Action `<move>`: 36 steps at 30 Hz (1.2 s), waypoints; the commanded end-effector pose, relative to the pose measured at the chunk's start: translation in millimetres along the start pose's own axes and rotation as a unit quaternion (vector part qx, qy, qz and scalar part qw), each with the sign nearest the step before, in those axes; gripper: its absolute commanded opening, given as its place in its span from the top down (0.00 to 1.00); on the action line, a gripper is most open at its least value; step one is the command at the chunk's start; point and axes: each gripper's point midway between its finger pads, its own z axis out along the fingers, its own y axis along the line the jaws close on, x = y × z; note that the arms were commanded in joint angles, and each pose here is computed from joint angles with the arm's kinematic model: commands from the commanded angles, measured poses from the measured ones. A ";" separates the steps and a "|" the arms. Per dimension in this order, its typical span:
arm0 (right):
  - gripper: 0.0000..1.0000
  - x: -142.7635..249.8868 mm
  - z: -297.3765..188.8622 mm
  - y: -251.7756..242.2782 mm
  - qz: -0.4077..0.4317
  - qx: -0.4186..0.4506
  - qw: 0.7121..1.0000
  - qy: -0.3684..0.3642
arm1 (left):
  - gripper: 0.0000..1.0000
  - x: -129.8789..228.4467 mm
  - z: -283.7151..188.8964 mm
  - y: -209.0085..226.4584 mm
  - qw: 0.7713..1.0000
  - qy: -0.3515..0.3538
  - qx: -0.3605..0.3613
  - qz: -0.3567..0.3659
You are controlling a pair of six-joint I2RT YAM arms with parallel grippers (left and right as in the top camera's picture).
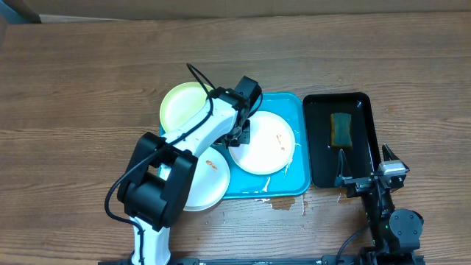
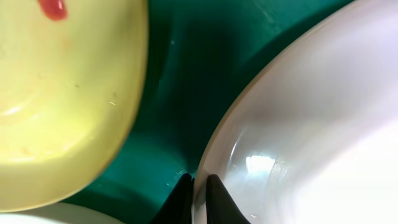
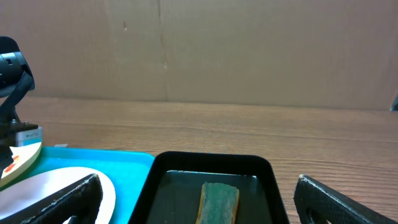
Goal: Clean dirty plates on tray and stack at the side
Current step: 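Tilt the white plate up with the left gripper, holding it, then reach the right gripper into the black tray and grasp the sponge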
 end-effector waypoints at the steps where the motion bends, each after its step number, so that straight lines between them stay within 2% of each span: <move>1: 0.00 1.6 0.2 -1.5 -0.002 0.004 1.000 -0.002 | 0.90 -2.0 7.1 9.7 1.000 0.000 -0.020 0.005; 5: 0.00 1.6 0.2 -1.5 -0.002 0.004 1.000 -0.002 | 0.80 -2.1 7.1 9.6 1.000 0.000 -0.020 0.005; 7: 0.00 0.7 0.2 -1.5 -0.002 0.004 1.000 -0.004 | 0.79 -2.0 7.1 9.7 1.000 0.000 -0.020 0.005; 10: 0.00 0.5 0.2 1.1 -0.002 -0.003 1.000 -0.004 | 0.83 -2.0 7.1 9.7 1.000 0.000 -0.020 0.005; 14: 0.00 -2.0 0.1 5.0 0.007 -0.015 1.000 -0.009 | 0.96 -1.5 7.2 8.5 1.000 0.002 -0.016 0.004; 19: 0.00 -10.3 -1.2 5.5 0.037 -0.017 0.999 -0.018 | 0.96 -2.3 7.2 8.1 1.000 0.000 -0.016 0.004; 22: 0.00 -28.7 -5.9 5.5 0.086 -0.017 0.996 -0.026 | 0.96 -2.1 7.2 8.1 1.000 0.000 -0.016 0.004; 26: 0.00 -60.0 -15.9 6.0 0.086 -0.017 0.996 -0.030 | 0.96 -2.0 7.2 7.9 1.000 0.001 -0.015 0.004; 31: 0.00 -79.2 -17.3 0.5 0.091 0.007 0.995 0.051 | 0.96 -0.5 7.3 2.5 1.000 0.006 0.000 0.004; 36: 0.00 -84.1 6.3 -2.0 0.097 0.024 0.975 0.197 | 0.96 -1.1 7.3 2.2 1.000 0.005 0.001 0.004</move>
